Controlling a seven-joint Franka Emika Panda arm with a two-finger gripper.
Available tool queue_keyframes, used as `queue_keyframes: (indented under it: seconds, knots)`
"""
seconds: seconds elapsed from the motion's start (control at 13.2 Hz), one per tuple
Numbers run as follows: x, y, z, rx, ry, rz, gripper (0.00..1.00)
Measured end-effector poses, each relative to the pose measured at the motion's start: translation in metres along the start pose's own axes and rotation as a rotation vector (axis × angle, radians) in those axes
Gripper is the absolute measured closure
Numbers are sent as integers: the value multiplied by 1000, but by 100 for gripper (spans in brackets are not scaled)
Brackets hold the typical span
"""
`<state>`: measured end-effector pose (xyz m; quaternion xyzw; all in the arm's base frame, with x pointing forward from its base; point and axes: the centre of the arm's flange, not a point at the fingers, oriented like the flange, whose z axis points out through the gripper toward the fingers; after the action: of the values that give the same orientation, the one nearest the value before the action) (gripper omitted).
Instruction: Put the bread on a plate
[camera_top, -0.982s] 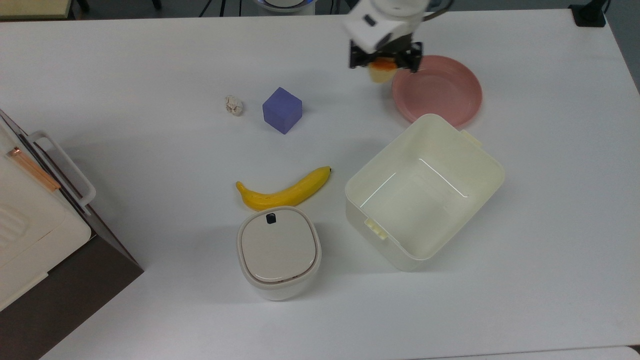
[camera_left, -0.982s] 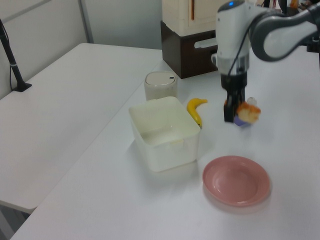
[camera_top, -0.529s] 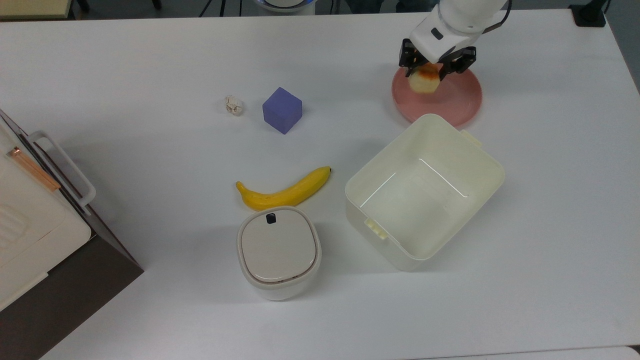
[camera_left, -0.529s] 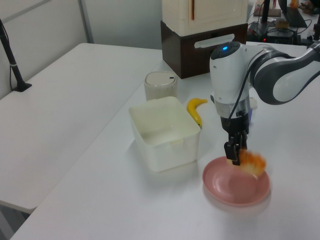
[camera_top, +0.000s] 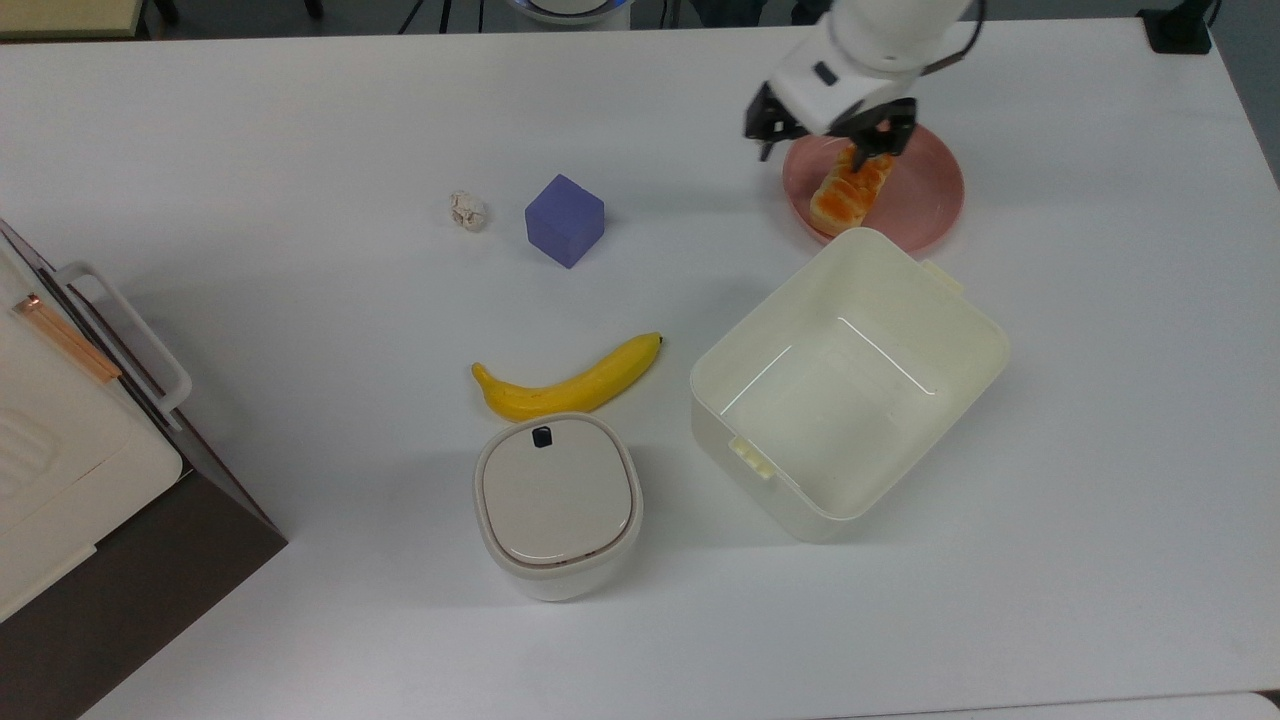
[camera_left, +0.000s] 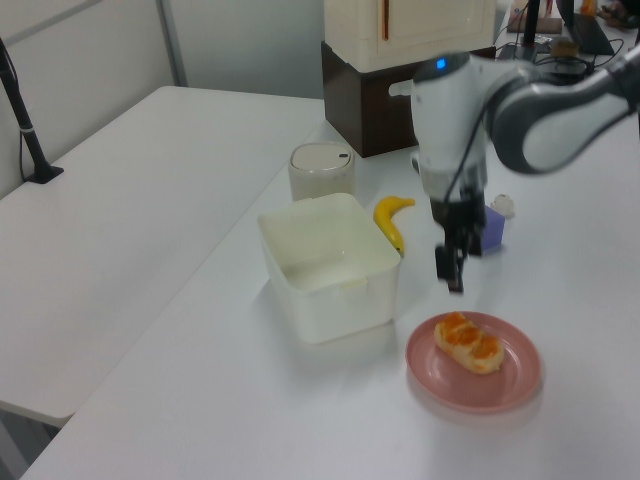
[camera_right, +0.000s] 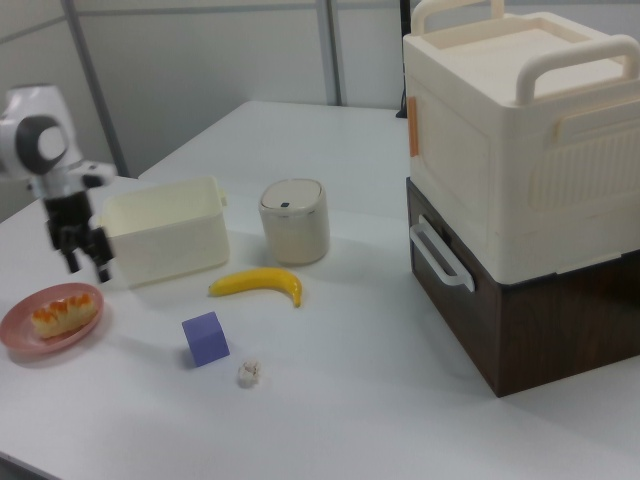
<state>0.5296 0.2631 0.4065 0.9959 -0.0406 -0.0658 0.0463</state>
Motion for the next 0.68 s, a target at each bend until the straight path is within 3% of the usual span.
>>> queue_keyframes:
  seconds: [0.15,0.23,0.68]
  knots:
    - [23,60,-31,7,24,10,0]
    - [37,114,-55,27,42,13,0]
    - [68,287,-107,72,136,94,0]
